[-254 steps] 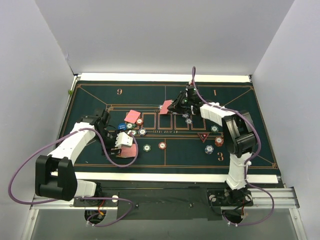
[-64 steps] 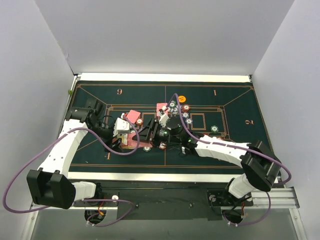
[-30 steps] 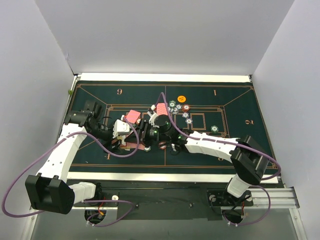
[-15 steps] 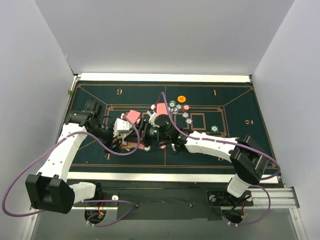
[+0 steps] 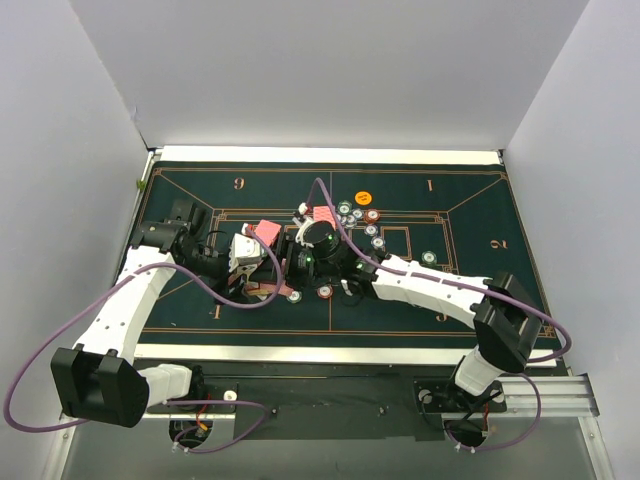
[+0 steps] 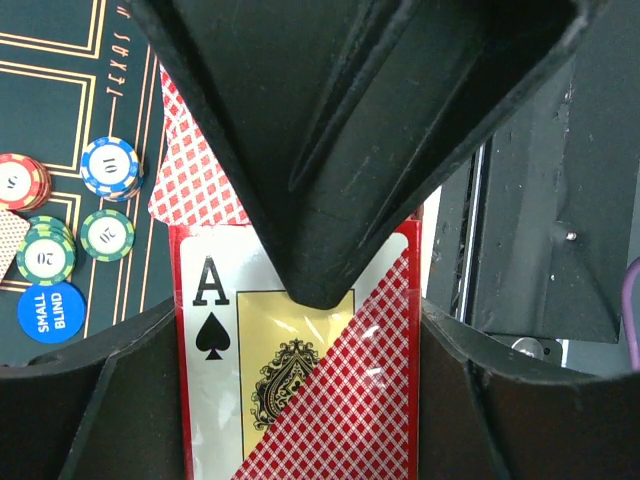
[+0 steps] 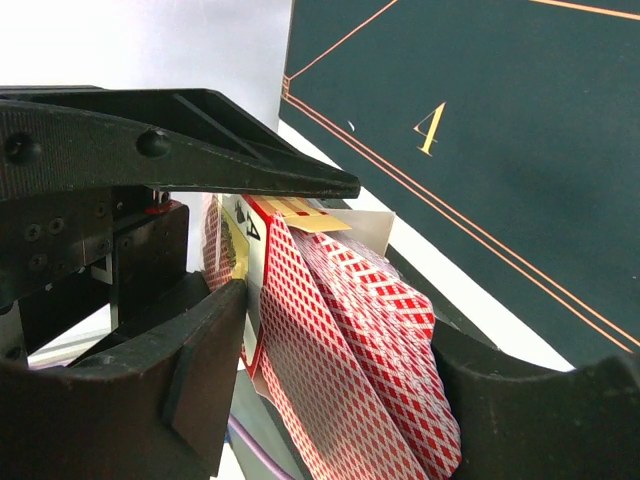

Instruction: Distribute texas hold em gaming equipment

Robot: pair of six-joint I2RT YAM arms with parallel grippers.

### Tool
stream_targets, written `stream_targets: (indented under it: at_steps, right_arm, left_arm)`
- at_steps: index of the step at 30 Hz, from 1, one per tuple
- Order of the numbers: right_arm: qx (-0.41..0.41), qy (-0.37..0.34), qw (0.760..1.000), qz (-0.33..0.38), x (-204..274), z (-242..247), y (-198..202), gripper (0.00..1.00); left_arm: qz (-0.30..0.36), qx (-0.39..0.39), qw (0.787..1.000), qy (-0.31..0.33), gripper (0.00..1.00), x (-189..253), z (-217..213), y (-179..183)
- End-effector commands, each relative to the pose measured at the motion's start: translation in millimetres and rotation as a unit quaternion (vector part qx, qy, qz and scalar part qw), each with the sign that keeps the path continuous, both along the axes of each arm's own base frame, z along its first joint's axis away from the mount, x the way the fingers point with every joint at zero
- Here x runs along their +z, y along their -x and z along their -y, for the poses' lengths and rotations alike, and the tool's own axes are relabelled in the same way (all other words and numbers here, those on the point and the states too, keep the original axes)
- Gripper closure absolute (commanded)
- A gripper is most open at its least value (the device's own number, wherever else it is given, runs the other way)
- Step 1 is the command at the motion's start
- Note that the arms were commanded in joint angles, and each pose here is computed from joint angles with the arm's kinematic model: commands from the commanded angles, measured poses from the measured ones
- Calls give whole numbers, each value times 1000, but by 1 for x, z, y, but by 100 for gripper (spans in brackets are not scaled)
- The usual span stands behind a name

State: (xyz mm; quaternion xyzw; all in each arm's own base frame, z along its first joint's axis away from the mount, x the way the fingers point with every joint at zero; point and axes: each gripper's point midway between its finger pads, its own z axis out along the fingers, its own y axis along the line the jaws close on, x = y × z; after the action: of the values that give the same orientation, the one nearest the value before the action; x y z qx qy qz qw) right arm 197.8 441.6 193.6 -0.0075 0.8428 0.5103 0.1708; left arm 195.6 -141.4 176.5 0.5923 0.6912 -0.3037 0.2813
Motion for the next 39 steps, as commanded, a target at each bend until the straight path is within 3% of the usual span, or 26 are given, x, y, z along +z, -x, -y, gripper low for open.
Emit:
stream_targets:
  at_steps: [1,8,14,24,25,26,28,39]
  right_arm:
    - [5,40,999,27,10,4,4,52]
    - [19,54,998,32,9,-1,6,52]
    - [65,13,998,9,22,-15,14,53]
    - [65,-37,997,-30,14,-9,21,52]
    - [65,-35,997,-31,14,-8,22,52]
    - [64,-35,997,-31,14,-7,21,52]
    - [59,-38,997,-33,16,-5,19,52]
    - [28,6,999,-32,12,31,9,52]
  left_arm:
    - [32,-22,997,74,58,34,23,-5]
    - [37,-28,996,72,59,37,23,-1]
    - [50,-39,995,71,62,41,21,5]
    - [62,-39,994,86,64,46,25,4]
    - [62,-38,994,87,67,46,25,4]
    - [60,-37,993,90,82,47,25,4]
    - [53,-31,993,96,96,46,26,2]
    - [42,-26,992,116,99,46,28,-1]
